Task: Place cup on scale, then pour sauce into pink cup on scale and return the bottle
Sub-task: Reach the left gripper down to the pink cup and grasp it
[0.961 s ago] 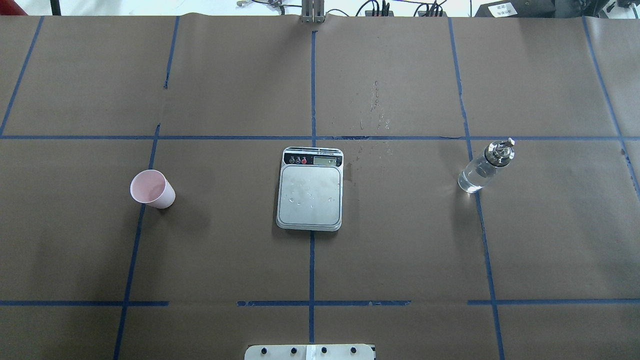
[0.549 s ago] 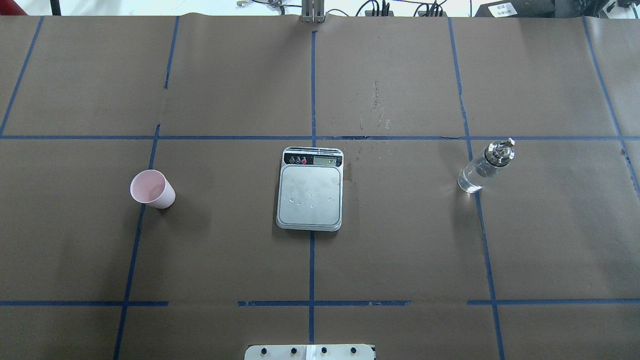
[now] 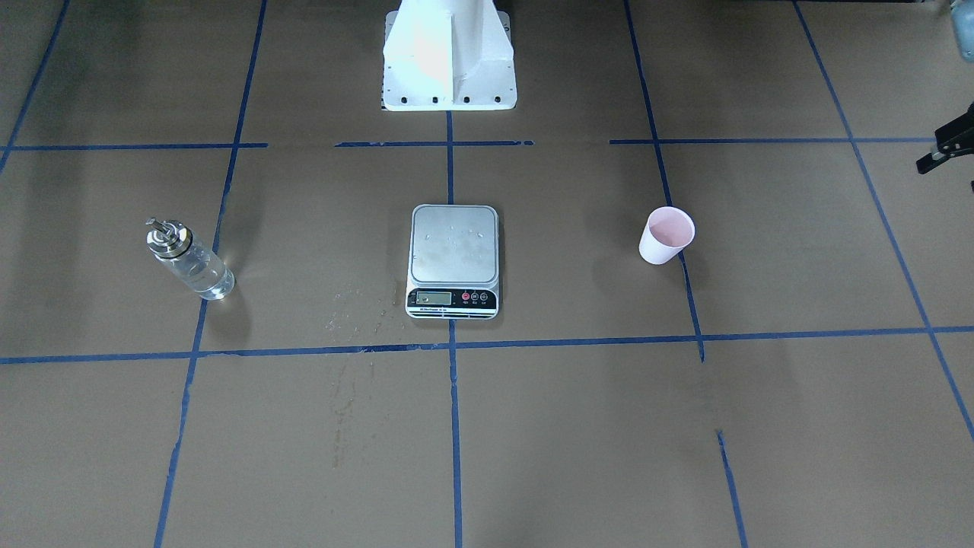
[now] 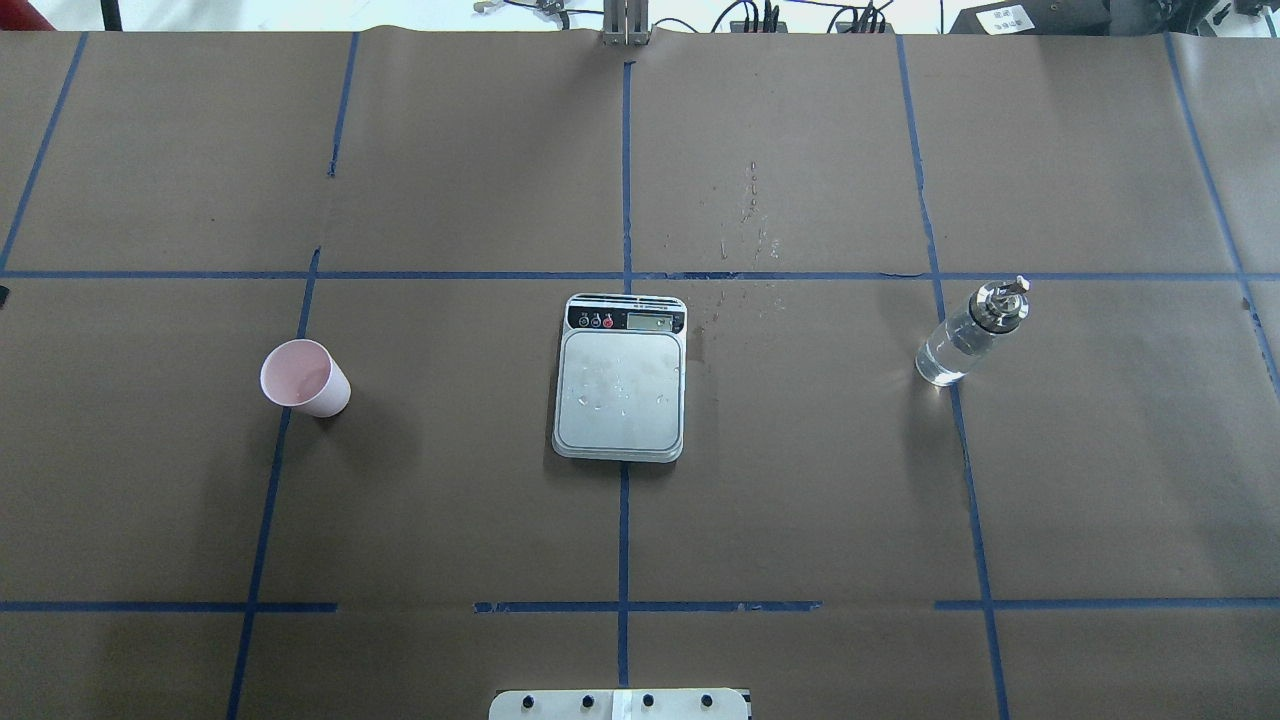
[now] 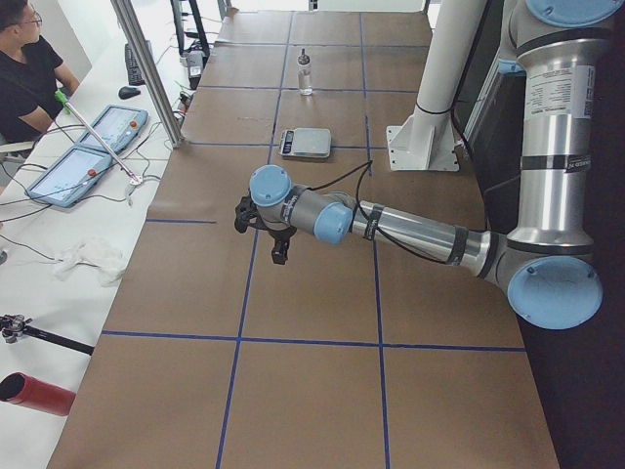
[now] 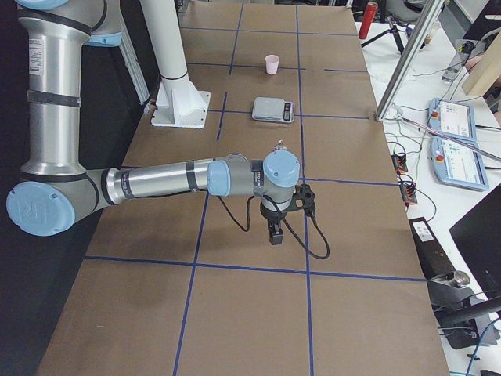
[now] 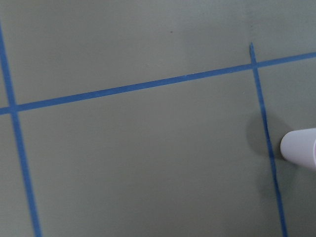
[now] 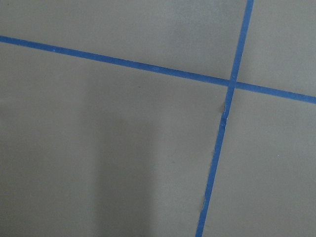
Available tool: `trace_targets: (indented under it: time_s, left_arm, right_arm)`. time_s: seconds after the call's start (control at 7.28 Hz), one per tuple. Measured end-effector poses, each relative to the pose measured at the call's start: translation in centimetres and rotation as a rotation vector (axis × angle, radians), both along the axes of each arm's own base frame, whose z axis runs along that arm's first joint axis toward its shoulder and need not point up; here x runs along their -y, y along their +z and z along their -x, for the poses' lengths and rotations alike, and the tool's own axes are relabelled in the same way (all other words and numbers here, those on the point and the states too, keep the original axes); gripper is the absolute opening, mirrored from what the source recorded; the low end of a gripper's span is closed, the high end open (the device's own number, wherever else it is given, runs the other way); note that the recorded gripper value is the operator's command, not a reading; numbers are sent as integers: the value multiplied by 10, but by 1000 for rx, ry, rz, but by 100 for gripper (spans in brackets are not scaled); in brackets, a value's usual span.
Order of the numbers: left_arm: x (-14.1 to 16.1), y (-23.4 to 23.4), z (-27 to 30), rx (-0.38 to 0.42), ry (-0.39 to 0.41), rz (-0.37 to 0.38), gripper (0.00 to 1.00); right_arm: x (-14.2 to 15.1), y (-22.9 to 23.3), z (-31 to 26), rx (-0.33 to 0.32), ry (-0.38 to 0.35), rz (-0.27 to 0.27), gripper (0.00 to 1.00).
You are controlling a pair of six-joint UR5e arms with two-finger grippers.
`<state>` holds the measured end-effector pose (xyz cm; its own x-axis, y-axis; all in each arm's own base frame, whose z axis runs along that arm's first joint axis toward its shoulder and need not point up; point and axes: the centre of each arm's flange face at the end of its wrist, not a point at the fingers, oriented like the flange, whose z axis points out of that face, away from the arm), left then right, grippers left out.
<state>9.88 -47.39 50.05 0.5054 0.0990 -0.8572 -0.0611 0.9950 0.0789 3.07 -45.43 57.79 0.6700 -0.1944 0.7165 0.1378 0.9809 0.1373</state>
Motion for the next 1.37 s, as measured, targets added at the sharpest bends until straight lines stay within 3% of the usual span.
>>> trace_targets:
  time_s: [0.27, 0.82, 1.37]
  left_arm:
    - [1, -26, -72, 44, -53, 84, 100]
    - [-4, -76, -184, 84, -78, 131, 100]
    - [-15, -64, -226, 132, -52, 141, 98]
  right_arm:
    - [0, -1, 0, 1, -2, -2, 100]
    - [0, -3, 0, 2, -4, -10, 100]
    - [1, -3, 1, 3, -5, -9, 100]
